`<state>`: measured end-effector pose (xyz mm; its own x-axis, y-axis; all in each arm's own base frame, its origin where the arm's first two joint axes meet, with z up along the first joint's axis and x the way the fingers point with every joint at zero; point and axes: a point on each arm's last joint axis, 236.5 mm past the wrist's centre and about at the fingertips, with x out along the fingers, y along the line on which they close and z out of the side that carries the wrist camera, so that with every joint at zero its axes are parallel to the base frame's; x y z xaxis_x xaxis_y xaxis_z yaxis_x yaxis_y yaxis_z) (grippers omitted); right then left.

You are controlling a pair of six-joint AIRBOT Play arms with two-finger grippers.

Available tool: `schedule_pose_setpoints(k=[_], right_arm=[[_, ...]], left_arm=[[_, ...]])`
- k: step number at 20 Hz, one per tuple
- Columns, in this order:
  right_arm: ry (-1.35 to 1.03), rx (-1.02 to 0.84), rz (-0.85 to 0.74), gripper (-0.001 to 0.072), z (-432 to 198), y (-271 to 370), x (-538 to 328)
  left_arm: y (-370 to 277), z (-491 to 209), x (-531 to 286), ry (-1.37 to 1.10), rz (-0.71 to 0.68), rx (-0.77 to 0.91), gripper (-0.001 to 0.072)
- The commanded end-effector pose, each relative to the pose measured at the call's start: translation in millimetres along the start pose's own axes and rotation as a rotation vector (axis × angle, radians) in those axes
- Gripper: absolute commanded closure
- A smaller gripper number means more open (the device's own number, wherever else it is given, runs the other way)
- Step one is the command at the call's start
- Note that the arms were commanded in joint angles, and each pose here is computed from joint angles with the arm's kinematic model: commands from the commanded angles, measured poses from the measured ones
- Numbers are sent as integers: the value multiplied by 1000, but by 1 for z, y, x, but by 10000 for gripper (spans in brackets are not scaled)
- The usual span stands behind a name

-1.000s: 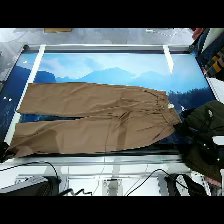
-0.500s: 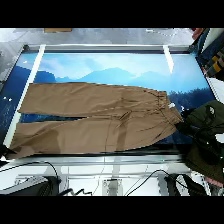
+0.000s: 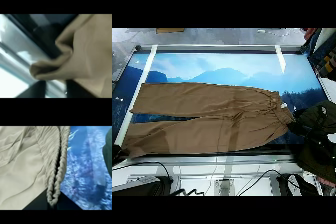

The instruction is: Fold the clothes and pants, and hang the long-sleeved shirts on hangers.

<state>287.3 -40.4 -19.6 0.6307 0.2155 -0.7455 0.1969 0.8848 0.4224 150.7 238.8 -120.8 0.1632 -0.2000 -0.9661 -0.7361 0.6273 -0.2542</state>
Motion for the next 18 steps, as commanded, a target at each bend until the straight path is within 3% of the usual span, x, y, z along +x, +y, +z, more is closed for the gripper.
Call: schedule_pose_setpoints(k=[1, 2, 6, 10, 14, 18], right_arm=[[1, 0, 1, 684, 0, 0, 0], [1, 0, 1, 684, 0, 0, 0], [25, -1, 18, 684, -6, 5, -1], [34, -44, 66, 685, -4, 28, -21], [-104, -110, 19, 685, 37, 49, -72], [-292, -98, -26, 685, 89, 68, -126]], left_arm=[[6, 7, 2, -24, 22, 6, 663], [6, 7, 2, -24, 21, 6, 692], [-6, 13, -13, -58, -8, 29, 692], [-76, 50, -65, -279, -233, 239, 693], [-132, 98, -136, -551, -430, 240, 695], [-173, 117, -166, -635, -466, 334, 696]])
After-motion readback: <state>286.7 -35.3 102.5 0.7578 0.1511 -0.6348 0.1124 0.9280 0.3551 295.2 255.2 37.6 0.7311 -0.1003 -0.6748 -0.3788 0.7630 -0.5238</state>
